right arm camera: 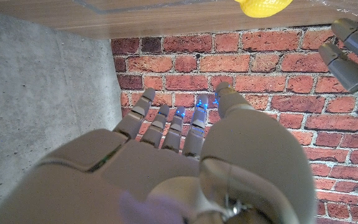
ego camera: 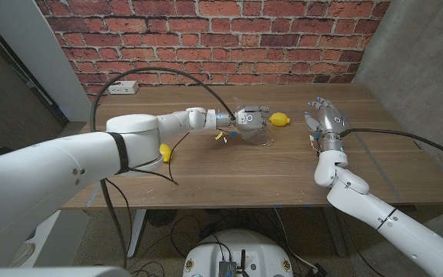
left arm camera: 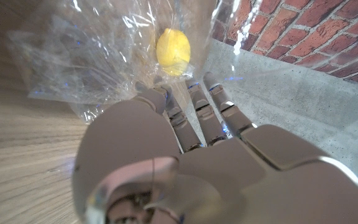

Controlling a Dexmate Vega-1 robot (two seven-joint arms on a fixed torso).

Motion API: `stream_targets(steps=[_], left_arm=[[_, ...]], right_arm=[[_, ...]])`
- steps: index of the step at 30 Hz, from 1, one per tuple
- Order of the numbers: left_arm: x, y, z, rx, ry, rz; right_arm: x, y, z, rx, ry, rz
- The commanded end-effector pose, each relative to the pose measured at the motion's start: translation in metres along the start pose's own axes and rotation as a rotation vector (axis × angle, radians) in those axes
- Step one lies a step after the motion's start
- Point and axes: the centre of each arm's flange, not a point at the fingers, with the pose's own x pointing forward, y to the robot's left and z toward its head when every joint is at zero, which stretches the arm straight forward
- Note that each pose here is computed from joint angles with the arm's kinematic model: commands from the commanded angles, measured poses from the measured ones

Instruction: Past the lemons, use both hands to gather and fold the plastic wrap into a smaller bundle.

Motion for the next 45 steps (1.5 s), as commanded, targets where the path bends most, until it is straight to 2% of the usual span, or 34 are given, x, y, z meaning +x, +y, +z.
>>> stream_targets(steps=[1,6,14,27,45], left_arm=[[0.014,0.006,0.013,-0.046,-0.002,0.026],[0.015,0.007,0.020,-0.087,0.008,0.036],[0.013,0.001,0.033,-0.232,0.064,0.005],[0.012,-0.003,0.040,-0.411,0.144,-0.023],[0.022,-0.003,0.047,-0.378,0.203,-0.032]], right_arm=[[0.000,-0.001,-0.003,0.006,0.004,0.011],[-0.001,-0.001,-0.003,0.008,0.001,0.014],[-0.001,-0.001,-0.003,0.009,0.000,0.017],[-0.001,-0.001,-0.001,0.007,-0.001,0.029],[0.000,0.000,-0.002,0.012,-0.005,0.055]])
